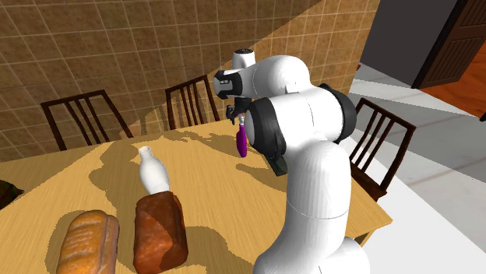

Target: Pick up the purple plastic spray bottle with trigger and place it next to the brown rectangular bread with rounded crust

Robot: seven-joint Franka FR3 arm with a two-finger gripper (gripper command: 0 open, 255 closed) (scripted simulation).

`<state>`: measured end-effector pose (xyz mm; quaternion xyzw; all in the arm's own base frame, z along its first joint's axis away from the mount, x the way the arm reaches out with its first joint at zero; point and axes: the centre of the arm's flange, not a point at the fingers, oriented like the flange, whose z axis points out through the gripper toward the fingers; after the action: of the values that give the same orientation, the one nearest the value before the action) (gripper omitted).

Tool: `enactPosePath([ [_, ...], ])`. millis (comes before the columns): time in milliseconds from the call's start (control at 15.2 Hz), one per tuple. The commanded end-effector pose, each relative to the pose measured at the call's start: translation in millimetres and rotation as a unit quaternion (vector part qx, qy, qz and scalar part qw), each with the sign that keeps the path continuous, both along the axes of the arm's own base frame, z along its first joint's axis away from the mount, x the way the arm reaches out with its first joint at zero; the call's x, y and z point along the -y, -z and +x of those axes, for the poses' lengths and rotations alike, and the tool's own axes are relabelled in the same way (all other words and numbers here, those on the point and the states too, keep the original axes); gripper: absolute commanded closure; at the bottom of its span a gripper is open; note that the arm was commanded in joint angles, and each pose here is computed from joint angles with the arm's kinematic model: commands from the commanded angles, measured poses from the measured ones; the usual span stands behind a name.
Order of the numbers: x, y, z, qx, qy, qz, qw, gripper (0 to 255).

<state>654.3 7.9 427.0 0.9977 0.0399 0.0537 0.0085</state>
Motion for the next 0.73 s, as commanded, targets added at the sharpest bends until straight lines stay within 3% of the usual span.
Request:
enactPosePath([
  [0,0.0,0.0,0.0,0.000,0.000,0.000,1.0000,0],
  [66,0.0,0.0,0.0,0.000,0.000,0.000,1.0000,255],
  [660,0.0,0.0,0.0,0.000,0.000,0.000,1.0000,255],
])
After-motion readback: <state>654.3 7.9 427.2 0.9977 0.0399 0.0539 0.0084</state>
